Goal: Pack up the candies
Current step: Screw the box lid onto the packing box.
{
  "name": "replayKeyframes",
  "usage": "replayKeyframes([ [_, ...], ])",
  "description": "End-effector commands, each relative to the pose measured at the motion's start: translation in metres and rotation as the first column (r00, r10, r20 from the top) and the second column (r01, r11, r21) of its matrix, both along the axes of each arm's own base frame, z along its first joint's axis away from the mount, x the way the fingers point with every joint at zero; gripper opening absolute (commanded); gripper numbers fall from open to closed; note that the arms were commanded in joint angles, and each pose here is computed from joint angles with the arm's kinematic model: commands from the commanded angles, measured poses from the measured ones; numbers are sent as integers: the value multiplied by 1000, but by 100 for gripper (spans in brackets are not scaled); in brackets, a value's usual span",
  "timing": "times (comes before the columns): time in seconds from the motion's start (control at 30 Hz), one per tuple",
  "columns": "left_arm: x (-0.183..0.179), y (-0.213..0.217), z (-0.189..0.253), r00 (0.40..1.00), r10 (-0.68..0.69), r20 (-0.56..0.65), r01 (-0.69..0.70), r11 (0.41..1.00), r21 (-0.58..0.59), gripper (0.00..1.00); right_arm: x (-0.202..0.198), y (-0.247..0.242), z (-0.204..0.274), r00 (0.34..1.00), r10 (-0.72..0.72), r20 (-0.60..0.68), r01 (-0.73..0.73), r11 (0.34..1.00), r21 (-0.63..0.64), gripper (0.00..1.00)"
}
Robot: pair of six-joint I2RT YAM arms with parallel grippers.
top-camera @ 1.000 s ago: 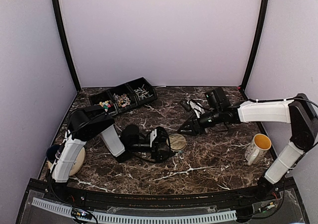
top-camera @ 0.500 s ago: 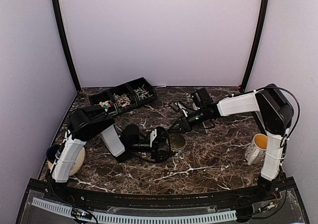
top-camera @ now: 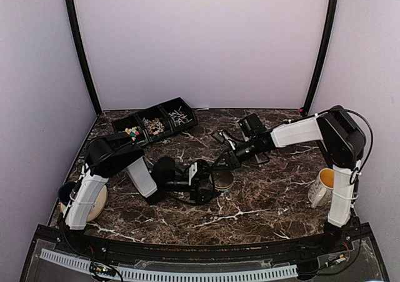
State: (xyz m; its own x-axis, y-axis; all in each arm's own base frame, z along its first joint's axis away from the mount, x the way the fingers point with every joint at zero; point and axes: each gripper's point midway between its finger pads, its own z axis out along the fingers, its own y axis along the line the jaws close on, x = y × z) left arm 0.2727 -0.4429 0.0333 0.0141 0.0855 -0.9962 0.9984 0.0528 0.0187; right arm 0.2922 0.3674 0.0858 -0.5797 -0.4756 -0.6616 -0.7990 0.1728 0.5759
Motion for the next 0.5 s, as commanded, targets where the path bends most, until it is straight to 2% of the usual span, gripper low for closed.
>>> replayKeyframes([
  [0.0,-9,20,-79,987,51,-150,-18,978,210,86,-3,0,0,1000,21,-3,-21,1000,15,35],
  [0.47,-6,20,-79,986,66,-152,-33,977,213,86,-21,-25,-16,1000,-16,-20,15,999,-43,24],
])
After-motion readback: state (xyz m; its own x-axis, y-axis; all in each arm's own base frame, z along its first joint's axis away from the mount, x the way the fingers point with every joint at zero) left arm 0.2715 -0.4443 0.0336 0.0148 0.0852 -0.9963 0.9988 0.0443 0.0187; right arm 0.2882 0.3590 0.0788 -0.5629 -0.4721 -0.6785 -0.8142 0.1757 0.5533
